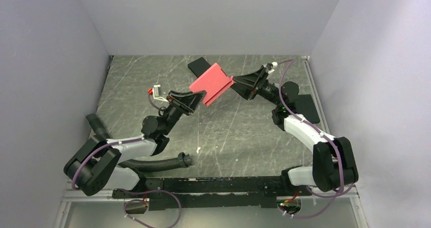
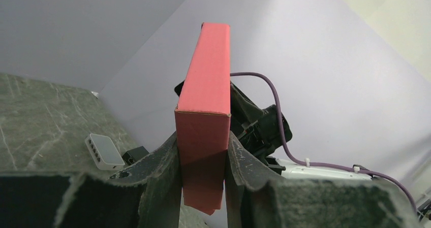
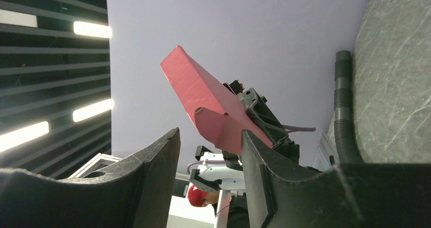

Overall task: Fold the paper box
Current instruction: Close the paper box.

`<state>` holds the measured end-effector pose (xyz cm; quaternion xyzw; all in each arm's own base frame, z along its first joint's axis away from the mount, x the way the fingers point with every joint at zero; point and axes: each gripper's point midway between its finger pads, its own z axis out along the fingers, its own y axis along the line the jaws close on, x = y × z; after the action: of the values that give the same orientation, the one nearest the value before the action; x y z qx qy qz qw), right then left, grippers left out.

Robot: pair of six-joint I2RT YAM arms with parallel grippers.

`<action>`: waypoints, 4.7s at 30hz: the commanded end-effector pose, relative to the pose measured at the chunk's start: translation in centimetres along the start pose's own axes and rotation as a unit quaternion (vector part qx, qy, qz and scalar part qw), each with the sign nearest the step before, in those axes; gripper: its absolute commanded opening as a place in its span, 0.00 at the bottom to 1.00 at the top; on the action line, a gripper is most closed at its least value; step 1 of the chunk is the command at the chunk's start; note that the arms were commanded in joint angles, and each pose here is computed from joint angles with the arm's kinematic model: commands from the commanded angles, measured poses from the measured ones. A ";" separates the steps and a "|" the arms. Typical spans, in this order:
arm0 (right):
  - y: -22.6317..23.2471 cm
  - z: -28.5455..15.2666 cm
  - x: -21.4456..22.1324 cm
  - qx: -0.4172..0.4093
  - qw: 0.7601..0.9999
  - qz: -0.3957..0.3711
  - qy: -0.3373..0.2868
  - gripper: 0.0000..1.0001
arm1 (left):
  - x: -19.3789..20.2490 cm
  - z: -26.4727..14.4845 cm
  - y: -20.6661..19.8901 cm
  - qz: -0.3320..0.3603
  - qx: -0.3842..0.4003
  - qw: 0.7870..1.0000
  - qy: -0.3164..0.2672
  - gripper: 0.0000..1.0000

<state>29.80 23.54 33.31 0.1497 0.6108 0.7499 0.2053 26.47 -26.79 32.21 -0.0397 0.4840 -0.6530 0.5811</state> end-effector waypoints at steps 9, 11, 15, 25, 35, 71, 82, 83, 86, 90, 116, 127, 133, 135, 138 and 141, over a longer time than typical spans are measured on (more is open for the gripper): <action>1.8 -0.1 0.4 -0.021 0.996 -0.091 0.003 0.52 | -2.3 0.6 -2.5 -0.029 0.037 0.998 -0.046 0.01; 1.7 0.0 0.5 -0.018 0.995 -0.095 0.003 0.51 | -2.3 0.7 -2.6 -0.030 0.038 0.998 -0.046 0.01; 1.5 0.0 0.4 -0.012 0.994 -0.104 0.003 0.48 | -2.3 0.8 -2.7 -0.033 0.040 0.998 -0.044 0.01; 1.2 0.1 0.3 -0.006 0.994 -0.113 0.002 0.43 | -2.1 1.1 -2.7 -0.036 0.042 0.998 -0.039 0.01; 1.1 0.2 0.3 -0.005 0.993 -0.116 0.004 0.40 | -2.1 1.1 -2.6 -0.037 0.041 0.998 -0.041 0.01; 0.2 0.0 0.2 0.013 0.992 -0.123 0.000 0.33 | -2.8 0.8 -3.1 -0.038 0.043 0.997 -0.052 0.01; -0.1 0.0 0.2 0.017 0.992 -0.126 0.001 0.32 | -3.0 0.6 -3.1 -0.038 0.040 0.997 -0.057 0.01; 0.1 0.0 0.3 0.012 0.992 -0.128 0.002 0.33 | -3.0 0.5 -3.1 -0.037 0.040 0.997 -0.057 0.01; 1.3 -0.1 0.8 -0.011 0.990 -0.140 0.010 0.40 | -2.8 0.4 -2.9 -0.034 0.038 0.997 -0.055 0.01; 3.5 -0.4 1.7 -0.049 0.985 -0.161 0.027 0.49 | -2.6 0.3 -2.7 -0.028 0.035 0.998 -0.052 0.01; 2.6 -0.6 -0.7 -0.019 0.998 -0.060 -0.009 0.55 | -1.2 0.8 -3.9 -0.014 0.072 0.997 -0.008 0.01; 1.9 -0.5 -0.9 -0.012 0.998 -0.052 -0.014 0.50 | -1.0 0.9 -4.0 -0.015 0.076 0.997 -0.003 0.01; 1.9 -0.6 -0.9 -0.012 0.998 -0.052 -0.014 0.48 | -1.0 0.9 -4.0 -0.015 0.076 0.997 -0.003 0.01; 1.8 -0.6 -1.0 -0.010 0.999 -0.051 -0.015 0.47 | -1.1 0.9 -4.1 -0.015 0.077 0.997 -0.004 0.01; 1.7 -0.6 -0.9 -0.009 0.998 -0.054 -0.015 0.46 | -1.1 0.8 -4.1 -0.015 0.077 0.997 -0.005 0.01; 2.0 -0.7 -0.8 -0.013 0.998 -0.060 -0.013 0.44 | -1.2 0.8 -4.1 -0.015 0.076 0.997 -0.006 0.01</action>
<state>29.97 22.35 33.47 0.1360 0.6196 0.7359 0.2369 25.44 -27.36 32.98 -0.0268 0.4781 -0.6800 0.5553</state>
